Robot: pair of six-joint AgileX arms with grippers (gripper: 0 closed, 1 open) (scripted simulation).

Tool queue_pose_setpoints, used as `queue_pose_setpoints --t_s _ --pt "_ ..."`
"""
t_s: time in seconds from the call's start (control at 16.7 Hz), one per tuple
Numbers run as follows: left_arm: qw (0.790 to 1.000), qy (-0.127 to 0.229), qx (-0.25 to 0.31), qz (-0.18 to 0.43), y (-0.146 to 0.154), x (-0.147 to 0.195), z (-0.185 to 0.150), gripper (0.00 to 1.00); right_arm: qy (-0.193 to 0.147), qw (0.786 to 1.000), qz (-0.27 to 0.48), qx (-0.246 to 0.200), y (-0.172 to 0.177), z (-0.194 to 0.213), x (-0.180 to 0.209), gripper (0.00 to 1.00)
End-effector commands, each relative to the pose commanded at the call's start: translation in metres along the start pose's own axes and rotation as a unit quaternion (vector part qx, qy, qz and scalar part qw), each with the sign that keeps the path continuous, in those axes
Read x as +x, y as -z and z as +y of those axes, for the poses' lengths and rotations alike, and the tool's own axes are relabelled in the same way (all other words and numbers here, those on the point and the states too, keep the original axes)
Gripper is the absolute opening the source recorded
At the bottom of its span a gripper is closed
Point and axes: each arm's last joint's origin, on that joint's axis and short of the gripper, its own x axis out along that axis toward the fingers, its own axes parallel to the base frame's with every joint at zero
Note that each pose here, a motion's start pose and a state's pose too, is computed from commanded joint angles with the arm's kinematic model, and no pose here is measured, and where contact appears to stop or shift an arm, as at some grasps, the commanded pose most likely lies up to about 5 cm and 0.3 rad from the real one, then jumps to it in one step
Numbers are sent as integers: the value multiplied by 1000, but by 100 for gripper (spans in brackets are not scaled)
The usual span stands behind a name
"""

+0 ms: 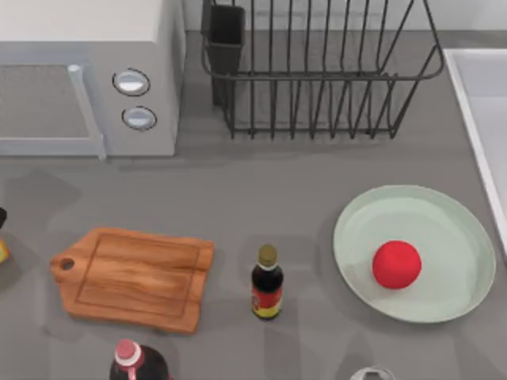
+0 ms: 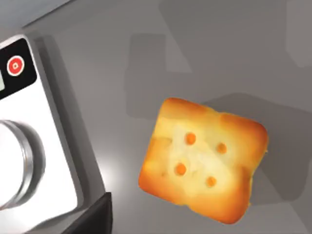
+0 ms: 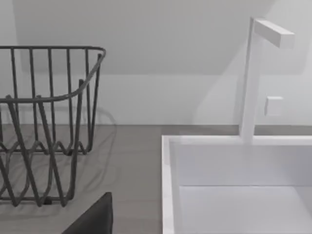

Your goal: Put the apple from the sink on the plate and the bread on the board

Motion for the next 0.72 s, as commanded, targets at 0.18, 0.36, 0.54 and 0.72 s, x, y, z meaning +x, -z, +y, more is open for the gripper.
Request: queue_pose_setpoints --t_s 0.18,0.36,0.54,0.72 --pt "991 69 52 101 -21 35 24 100 0 1000 0 0 0 0 0 100" --pt "972 133 91 169 -33 70 42 100 0 1000 0 0 0 0 0 100" --pt "958 172 115 201 -39 92 52 100 0 1000 0 0 0 0 0 100" --pt "954 181 122 207 -42 98 55 100 0 1000 0 0 0 0 0 100"
